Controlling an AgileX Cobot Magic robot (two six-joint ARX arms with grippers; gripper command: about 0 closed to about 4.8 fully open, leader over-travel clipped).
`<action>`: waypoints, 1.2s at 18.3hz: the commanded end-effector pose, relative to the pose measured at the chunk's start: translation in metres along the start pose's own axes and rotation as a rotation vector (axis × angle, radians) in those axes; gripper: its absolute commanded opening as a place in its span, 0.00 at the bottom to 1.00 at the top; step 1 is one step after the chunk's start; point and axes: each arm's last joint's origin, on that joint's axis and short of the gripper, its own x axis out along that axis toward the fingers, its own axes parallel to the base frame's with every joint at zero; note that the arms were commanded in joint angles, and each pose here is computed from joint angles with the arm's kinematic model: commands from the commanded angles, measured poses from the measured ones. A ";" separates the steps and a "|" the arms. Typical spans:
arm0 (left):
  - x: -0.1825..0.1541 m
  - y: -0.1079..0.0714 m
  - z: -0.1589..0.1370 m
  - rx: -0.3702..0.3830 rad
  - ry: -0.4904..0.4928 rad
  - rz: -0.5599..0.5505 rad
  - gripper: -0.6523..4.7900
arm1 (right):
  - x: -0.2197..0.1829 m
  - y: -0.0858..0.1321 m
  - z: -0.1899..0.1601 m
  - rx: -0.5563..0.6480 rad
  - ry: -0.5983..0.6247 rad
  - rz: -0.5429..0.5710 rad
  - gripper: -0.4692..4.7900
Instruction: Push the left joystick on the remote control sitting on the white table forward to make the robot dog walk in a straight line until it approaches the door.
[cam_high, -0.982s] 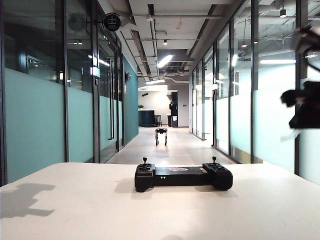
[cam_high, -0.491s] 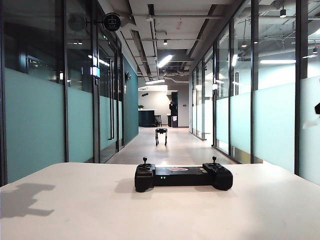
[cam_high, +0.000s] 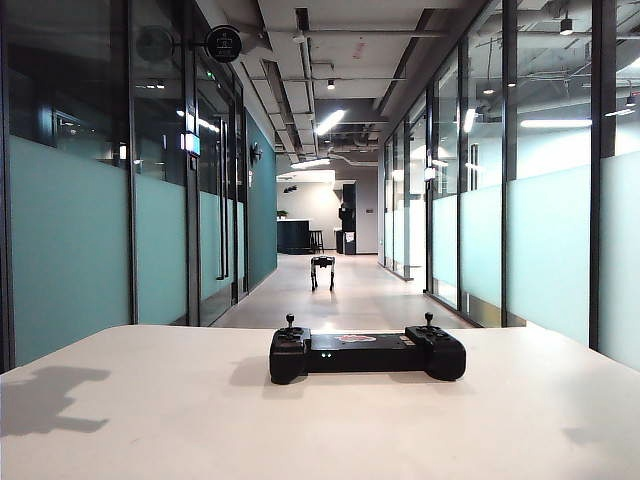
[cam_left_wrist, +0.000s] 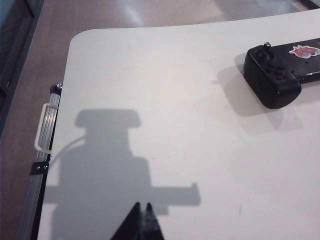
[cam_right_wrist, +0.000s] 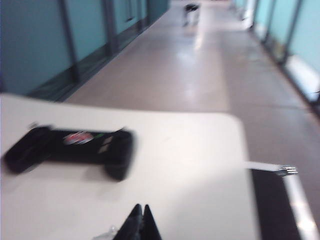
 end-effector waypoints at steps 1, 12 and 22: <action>0.000 0.000 0.002 -0.004 -0.014 -0.001 0.11 | -0.004 -0.006 0.000 0.003 -0.032 -0.051 0.08; 0.000 0.000 0.002 -0.004 -0.014 -0.001 0.11 | -0.013 -0.020 0.005 0.007 -0.112 -0.087 0.08; 0.000 0.000 0.002 -0.004 -0.014 -0.001 0.11 | -0.013 -0.020 0.005 0.007 -0.113 -0.091 0.09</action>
